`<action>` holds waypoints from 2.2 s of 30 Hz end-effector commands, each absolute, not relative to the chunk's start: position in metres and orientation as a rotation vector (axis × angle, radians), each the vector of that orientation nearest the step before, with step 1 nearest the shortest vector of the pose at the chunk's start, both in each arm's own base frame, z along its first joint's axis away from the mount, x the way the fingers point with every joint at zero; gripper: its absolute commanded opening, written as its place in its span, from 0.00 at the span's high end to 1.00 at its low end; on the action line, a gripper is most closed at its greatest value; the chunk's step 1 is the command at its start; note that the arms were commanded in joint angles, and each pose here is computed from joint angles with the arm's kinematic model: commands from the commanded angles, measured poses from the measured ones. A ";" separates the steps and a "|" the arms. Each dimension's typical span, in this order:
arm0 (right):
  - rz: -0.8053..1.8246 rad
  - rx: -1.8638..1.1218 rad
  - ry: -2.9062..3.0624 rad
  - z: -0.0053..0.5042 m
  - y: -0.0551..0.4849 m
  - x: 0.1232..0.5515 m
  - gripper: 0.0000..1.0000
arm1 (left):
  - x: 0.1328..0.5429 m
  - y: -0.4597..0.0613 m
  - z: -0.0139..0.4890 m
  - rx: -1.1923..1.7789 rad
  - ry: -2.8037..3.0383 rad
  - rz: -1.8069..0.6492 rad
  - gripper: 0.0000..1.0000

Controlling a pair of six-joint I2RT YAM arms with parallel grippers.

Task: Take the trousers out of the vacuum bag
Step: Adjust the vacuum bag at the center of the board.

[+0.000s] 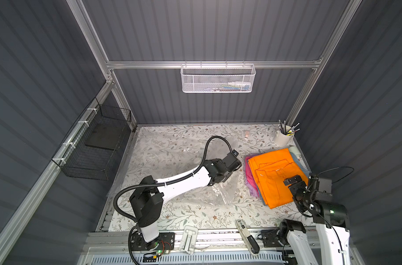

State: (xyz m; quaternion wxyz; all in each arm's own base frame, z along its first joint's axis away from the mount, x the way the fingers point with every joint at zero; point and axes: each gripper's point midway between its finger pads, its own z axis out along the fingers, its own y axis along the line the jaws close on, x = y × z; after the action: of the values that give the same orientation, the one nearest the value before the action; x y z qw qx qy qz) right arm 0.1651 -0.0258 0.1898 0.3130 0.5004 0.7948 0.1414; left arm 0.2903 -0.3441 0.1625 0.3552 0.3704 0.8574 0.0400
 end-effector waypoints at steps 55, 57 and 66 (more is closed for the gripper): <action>0.831 0.357 2.121 0.273 0.091 0.280 0.25 | 0.259 -0.371 0.214 0.792 2.154 -0.428 0.36; 0.867 0.304 2.157 0.270 0.113 0.288 0.25 | 0.251 -0.370 0.204 0.798 2.188 -0.470 0.42; 0.976 0.223 2.297 0.222 0.179 0.321 0.25 | 0.209 -0.365 0.146 0.876 2.359 -0.617 0.53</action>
State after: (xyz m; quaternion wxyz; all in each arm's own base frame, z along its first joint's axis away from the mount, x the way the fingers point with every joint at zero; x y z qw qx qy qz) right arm 0.3067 0.1668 0.2220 0.3059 0.0859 0.8780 0.3581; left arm 0.2256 -0.3614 0.1495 0.2996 0.3263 0.8758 -0.1916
